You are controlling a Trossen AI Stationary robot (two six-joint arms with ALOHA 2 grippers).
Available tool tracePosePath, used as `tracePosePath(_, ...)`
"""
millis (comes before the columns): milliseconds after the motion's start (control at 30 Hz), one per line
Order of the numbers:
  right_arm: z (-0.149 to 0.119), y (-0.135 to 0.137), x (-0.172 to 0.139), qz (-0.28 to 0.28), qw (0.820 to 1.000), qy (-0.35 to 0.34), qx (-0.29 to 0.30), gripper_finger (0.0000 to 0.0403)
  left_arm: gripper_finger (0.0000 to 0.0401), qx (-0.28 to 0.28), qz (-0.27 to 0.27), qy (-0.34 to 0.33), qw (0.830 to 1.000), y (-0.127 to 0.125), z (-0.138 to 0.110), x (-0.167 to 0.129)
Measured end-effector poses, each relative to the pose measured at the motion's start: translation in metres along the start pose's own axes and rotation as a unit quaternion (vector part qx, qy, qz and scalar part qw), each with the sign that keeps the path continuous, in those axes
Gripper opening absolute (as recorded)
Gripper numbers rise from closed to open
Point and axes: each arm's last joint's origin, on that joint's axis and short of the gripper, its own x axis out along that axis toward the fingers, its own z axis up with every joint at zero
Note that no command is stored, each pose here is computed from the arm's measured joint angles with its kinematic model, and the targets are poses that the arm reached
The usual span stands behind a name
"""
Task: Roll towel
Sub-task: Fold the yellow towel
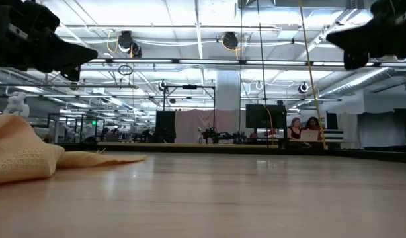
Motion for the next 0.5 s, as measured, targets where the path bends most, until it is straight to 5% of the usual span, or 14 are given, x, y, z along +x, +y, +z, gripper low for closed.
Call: tracePosePath(500, 0.160, -0.003, 0.006, -0.002, 0.996, 0.073, 0.049, 0.0000, 0.0002, 0.000, 0.028, -0.002, 1.000, 0.002, 0.000, 0.000)
